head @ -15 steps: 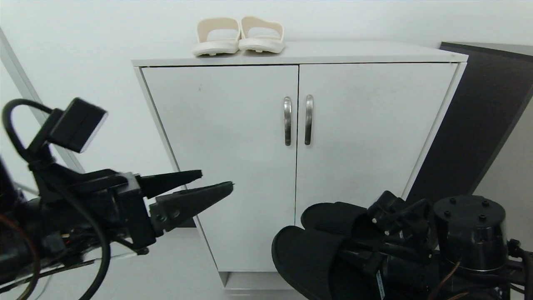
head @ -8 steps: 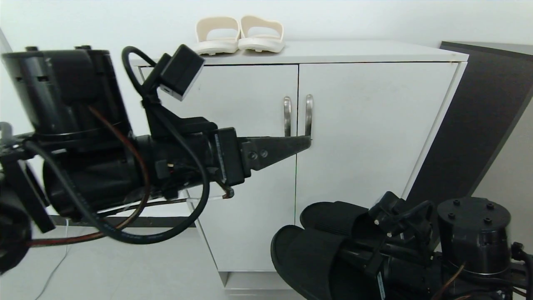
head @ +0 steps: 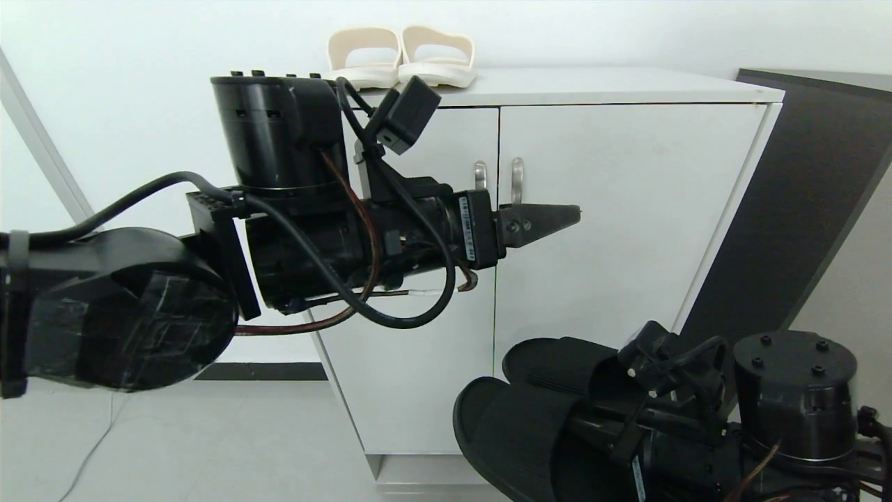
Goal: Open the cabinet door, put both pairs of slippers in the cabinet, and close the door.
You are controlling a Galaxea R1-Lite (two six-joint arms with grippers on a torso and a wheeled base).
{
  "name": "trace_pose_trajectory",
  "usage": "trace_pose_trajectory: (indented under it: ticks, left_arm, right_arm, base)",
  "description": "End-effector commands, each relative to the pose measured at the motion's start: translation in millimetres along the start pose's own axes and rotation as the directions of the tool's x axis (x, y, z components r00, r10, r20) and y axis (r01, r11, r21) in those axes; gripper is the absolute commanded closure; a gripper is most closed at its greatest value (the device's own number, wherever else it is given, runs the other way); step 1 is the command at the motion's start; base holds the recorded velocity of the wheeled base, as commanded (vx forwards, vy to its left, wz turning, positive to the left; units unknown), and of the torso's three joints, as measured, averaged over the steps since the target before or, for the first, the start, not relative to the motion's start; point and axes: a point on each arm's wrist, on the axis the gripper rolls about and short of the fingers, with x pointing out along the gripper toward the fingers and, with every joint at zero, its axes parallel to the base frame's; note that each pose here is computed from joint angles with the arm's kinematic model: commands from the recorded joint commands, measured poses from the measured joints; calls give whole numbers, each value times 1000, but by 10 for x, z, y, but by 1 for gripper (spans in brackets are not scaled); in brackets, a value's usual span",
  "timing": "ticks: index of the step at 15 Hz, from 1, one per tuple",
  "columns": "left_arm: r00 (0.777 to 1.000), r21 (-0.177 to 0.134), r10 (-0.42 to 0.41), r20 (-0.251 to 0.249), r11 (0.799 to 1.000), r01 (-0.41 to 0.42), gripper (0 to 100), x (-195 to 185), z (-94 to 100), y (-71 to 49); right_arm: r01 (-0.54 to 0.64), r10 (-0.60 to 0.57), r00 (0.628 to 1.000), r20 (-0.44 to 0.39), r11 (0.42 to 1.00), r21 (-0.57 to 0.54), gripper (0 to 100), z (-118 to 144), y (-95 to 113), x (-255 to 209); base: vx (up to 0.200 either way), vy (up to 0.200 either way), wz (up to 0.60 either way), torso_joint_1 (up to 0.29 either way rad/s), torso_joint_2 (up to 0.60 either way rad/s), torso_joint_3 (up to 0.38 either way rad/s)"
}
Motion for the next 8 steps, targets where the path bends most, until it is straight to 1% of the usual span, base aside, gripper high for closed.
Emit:
trace_pose_trajectory:
  ticks: [1,4,6,8]
  left_arm:
    - [1000,1,3,0,1000,-3,0,147,-15,-14]
    - [997,9,69,41,998,-69,0,257,51,7]
    - [988,8,137,69,990,-137,0,344,66,57]
    - [981,6,174,81,985,-175,0,363,71,89]
  right_arm:
    - [0,0,1000,5,1000,-1,100,9,1,-5]
    - [-4,4,1000,14,1000,-3,100,25,14,-24]
    - [-6,6,1000,13,1000,-3,100,21,14,-29]
    - [-6,6,1000,15,1000,-1,100,25,14,-28]
  base:
    - [0,0,0,0,0,0]
    - [0,0,0,0,0,0]
    - [0,0,0,0,0,0]
    - [0,0,0,0,0,0]
